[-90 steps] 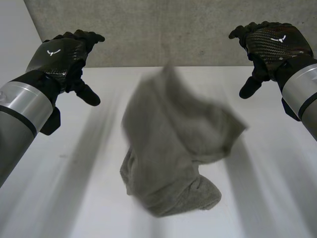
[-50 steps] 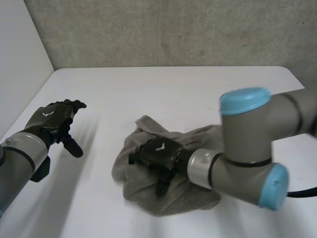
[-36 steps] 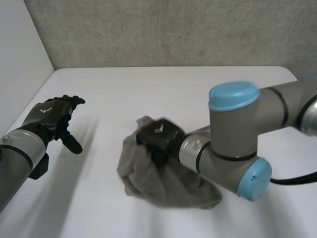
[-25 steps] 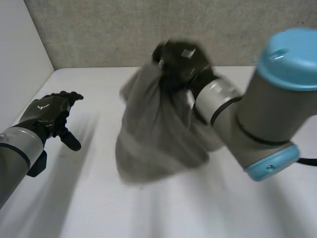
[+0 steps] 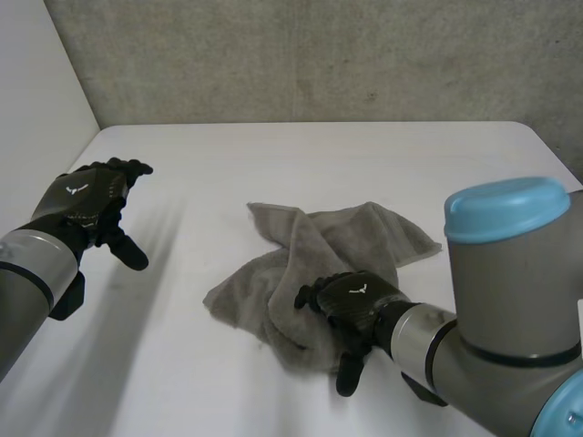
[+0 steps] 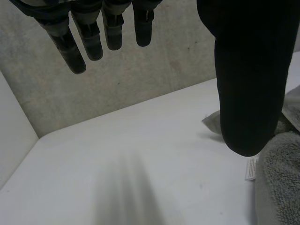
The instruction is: Fold the towel.
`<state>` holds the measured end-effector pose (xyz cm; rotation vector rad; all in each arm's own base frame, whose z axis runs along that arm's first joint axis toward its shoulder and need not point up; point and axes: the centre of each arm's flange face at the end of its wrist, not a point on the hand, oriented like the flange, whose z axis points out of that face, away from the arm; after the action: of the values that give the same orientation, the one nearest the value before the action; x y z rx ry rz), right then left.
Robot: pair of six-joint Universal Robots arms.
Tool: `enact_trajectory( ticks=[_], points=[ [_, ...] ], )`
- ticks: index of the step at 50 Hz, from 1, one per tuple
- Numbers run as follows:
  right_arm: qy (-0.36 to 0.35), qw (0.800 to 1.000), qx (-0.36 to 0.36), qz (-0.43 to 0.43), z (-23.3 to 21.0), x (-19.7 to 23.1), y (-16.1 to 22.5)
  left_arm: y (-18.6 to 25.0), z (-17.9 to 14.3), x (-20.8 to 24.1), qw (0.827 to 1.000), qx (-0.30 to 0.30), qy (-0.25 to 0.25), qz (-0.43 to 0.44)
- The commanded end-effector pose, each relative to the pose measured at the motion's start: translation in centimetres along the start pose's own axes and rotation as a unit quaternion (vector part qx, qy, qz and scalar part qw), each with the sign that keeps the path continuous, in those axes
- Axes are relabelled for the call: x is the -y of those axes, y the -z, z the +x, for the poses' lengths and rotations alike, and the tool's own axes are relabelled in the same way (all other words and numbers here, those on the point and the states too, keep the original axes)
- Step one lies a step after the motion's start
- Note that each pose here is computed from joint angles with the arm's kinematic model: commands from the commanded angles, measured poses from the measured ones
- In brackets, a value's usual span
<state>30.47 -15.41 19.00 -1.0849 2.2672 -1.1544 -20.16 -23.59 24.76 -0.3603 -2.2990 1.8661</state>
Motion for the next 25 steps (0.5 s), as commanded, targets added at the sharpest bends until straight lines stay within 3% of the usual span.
enact_trajectory(
  ticks=[1, 3, 7, 11, 17, 25],
  points=[
    [-0.010, 0.996, -0.041, 0.078, 3.6, 4.6, 0.7, -0.2, 0.9, -0.2, 1.000, -0.019, -0.004, 0.000],
    [-0.002, 0.989, -0.060, 0.134, 4.8, 7.6, 1.8, -0.4, 1.8, -0.7, 0.999, -0.038, -0.008, -0.005],
    [0.006, 0.982, -0.068, 0.175, 5.5, 9.7, 2.1, -0.6, 2.7, -1.3, 0.998, -0.060, -0.011, -0.013],
    [0.043, 0.976, -0.048, 0.210, 5.6, 11.5, 0.6, -1.2, 4.1, -2.9, 0.995, -0.085, -0.030, -0.038],
    [0.138, 0.970, -0.024, 0.198, 5.7, 11.4, -2.8, -1.6, 7.1, -5.4, 0.985, -0.133, -0.089, -0.066],
    [0.233, 0.959, -0.001, 0.160, 4.8, 9.0, -6.9, -2.7, 8.8, -8.0, 0.977, -0.156, -0.112, -0.091]
  ],
)
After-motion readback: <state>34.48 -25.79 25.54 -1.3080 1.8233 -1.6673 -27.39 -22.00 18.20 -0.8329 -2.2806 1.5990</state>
